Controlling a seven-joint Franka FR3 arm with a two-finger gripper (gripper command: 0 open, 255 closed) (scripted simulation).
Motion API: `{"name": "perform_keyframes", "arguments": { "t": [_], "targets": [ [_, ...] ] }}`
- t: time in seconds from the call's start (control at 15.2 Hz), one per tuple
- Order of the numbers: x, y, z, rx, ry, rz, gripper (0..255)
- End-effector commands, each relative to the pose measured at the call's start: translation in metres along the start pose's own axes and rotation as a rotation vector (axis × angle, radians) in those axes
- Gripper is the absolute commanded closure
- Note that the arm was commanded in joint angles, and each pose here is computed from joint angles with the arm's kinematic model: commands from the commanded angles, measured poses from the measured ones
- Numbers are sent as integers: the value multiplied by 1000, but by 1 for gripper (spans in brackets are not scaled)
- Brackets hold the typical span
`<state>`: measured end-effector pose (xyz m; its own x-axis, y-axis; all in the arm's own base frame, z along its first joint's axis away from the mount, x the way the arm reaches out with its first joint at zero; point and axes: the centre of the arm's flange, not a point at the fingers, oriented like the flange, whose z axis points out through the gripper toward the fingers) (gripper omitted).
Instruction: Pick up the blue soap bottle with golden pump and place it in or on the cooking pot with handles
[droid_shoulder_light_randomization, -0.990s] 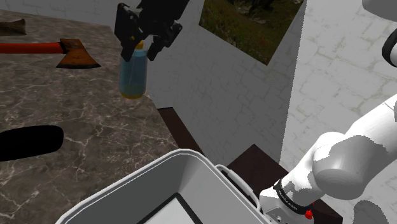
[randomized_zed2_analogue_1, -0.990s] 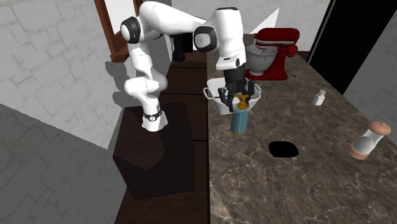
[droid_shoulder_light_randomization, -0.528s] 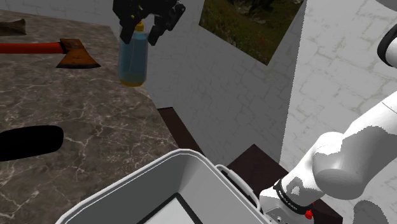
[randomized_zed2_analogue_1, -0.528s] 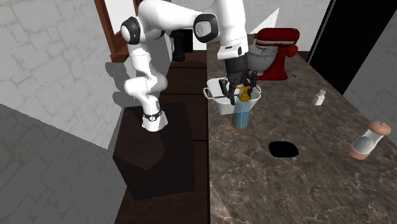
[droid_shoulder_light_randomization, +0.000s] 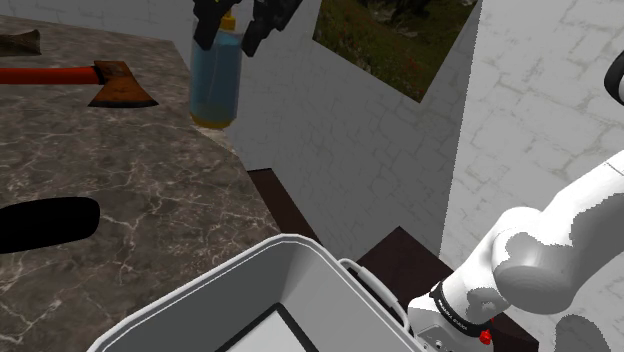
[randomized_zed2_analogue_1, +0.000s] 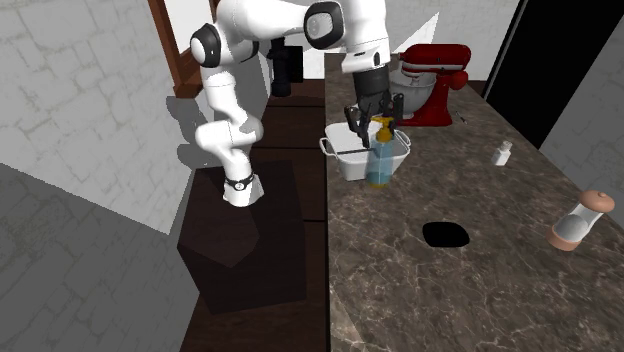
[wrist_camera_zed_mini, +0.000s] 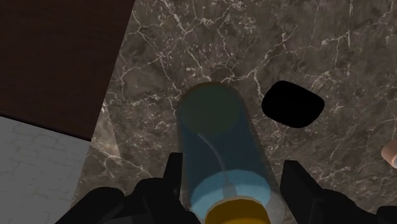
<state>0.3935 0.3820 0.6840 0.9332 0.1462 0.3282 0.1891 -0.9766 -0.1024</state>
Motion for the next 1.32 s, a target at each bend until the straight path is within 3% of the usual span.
{"name": "perform_keyframes", "arguments": {
  "t": [0.0, 1.25],
  "targets": [
    [-20, -13, -11, 0, 0, 0, 255],
    [-229, -125, -93, 0, 0, 0, 255]
  ]
}}
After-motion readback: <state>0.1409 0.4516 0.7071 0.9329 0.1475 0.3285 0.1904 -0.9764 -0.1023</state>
